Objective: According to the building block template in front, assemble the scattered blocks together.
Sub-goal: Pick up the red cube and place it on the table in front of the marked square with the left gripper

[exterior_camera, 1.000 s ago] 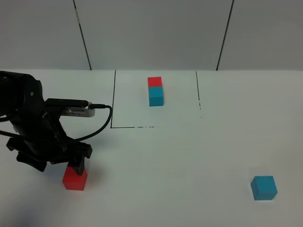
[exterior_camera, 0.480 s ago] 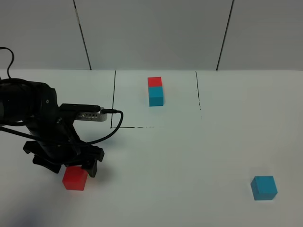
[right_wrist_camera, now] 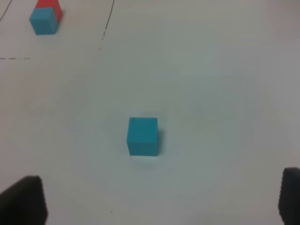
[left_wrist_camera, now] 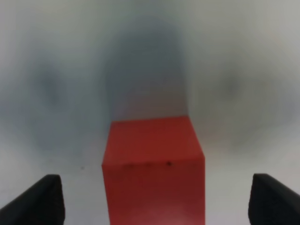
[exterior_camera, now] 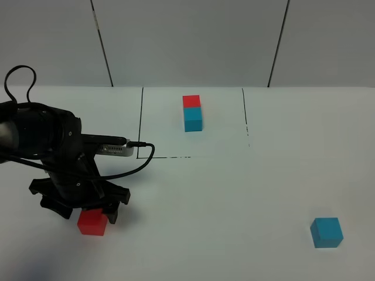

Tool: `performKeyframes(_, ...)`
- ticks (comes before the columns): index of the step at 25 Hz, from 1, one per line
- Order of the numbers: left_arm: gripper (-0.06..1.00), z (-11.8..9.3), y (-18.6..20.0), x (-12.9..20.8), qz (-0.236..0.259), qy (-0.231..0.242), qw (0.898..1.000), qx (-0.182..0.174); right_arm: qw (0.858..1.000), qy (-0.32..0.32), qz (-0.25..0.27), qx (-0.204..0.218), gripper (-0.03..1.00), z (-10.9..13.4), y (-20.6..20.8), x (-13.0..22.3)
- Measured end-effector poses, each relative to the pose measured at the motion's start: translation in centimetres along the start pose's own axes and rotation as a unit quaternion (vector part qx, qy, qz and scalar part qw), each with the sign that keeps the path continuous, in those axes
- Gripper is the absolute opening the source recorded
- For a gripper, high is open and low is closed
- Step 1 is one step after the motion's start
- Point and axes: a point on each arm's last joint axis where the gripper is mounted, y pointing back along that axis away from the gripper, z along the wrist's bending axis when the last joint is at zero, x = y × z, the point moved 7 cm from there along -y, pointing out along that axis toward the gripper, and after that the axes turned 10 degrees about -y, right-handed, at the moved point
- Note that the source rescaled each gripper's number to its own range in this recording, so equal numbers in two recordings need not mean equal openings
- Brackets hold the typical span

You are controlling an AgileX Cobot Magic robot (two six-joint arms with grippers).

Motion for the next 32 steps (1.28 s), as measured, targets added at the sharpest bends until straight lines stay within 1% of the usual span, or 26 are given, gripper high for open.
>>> performKeyframes(14,0.86,0.2,-2.7,0.0,0.024,0.005,1.000,-0.005,1.000,0.000,0.000,0.000,1.00,0.0,0.0,0.0)
performKeyframes(15,0.84,0.3,-2.7,0.0,0.023,0.005,1.000,-0.005,1.000,0.000,0.000,0.000,1.00,0.0,0.0,0.0)
performKeyframes(17,0.76,0.3,-2.7,-0.2,0.019,0.005,1.000,-0.005,1.000,0.000,0.000,0.000,1.00,0.0,0.0,0.0)
performKeyframes(18,0.69,0.3,-2.7,-0.2,0.019,0.005,1.000,-0.005,1.000,0.000,0.000,0.000,1.00,0.0,0.0,0.0)
performKeyframes(19,0.58,0.3,-2.7,-0.2,0.019,0.005,1.000,-0.005,1.000,0.000,0.000,0.000,1.00,0.0,0.0,0.0)
performKeyframes(21,0.33,0.3,-2.7,-0.1,0.020,0.005,1.000,-0.005,1.000,0.000,0.000,0.000,1.00,0.0,0.0,0.0)
performKeyframes(23,0.00,0.3,-2.7,-0.1,0.022,0.005,1.000,-0.005,1.000,0.000,0.000,0.000,1.00,0.0,0.0,0.0)
performKeyframes(26,0.01,0.3,-2.6,0.1,0.029,0.002,1.000,-0.008,1.000,0.000,0.000,0.000,1.00,0.0,0.0,0.0)
performKeyframes(28,0.01,0.5,-2.0,0.0,0.041,-0.013,0.999,-0.014,1.000,0.000,0.000,0.000,1.00,0.0,0.0,0.0)
performKeyframes(30,0.01,0.6,-0.6,-0.5,0.049,-0.046,0.998,-0.019,1.000,0.000,0.000,0.000,1.00,0.0,0.0,0.0)
performKeyframes(32,0.01,0.6,1.7,-1.5,0.040,-0.104,0.994,-0.022,1.000,0.000,0.000,0.000,1.00,0.0,0.0,0.0)
